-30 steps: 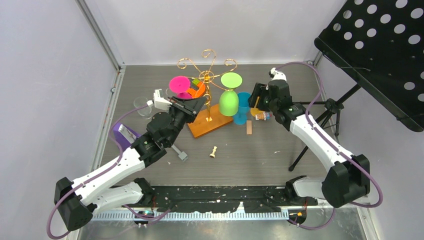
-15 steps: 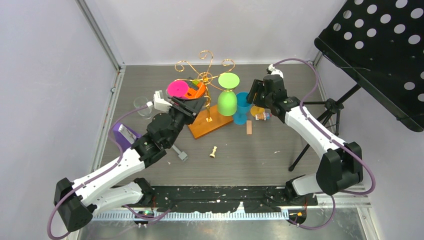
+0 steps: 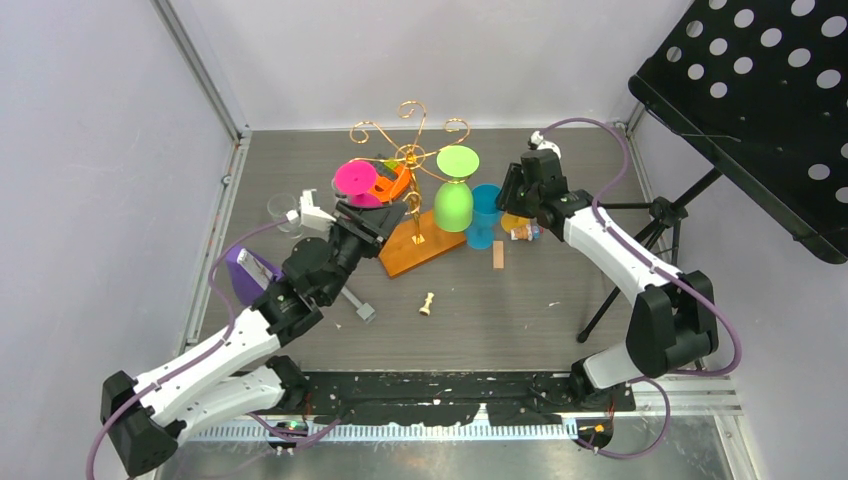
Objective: Place the wine glass upside down on the wine glass rack
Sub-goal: Pick up the wine glass at the center of the board.
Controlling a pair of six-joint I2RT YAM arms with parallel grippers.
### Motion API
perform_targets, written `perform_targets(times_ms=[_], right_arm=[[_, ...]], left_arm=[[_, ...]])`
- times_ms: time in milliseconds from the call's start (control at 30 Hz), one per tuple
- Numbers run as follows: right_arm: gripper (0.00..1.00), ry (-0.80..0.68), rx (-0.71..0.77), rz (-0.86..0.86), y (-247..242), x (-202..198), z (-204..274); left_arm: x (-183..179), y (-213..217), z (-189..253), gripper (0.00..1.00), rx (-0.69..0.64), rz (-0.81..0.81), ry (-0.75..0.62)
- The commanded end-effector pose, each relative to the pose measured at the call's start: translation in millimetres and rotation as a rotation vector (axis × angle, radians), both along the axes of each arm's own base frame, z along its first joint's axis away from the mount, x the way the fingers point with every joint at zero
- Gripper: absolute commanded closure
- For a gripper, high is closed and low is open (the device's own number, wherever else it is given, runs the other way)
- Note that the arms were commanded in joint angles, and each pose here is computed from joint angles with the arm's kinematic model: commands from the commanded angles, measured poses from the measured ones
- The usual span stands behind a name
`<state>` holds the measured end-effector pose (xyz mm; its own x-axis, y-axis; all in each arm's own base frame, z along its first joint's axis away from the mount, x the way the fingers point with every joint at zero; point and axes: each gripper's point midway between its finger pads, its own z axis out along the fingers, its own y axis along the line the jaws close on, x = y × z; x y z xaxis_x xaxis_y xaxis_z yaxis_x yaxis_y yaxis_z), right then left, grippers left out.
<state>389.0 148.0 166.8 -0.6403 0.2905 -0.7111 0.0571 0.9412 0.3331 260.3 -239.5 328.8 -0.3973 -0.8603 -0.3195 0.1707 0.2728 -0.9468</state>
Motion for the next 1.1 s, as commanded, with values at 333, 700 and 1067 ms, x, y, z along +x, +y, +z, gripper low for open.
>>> perform_targets(times_ms=[333, 700, 1067], right_arm=[[0.76, -0.012, -0.004, 0.066, 6.6, -6.5, 13.5], [0.94, -0.054, -0.047, 0.070, -4.9, -25.7, 32.3], [0.94, -0.082, -0.076, 0.068, -18.2, -44.8, 42.2]], left_arm=[[-23.0, 11.7, -0.1, 0.56, 0.029, -0.053, -0.066], [-34.9, 18.0, -8.6, 0.55, 0.057, -0.079, -0.077], [-40.0, 18.6, -14.1, 0.52, 0.108, -0.100, -0.087]])
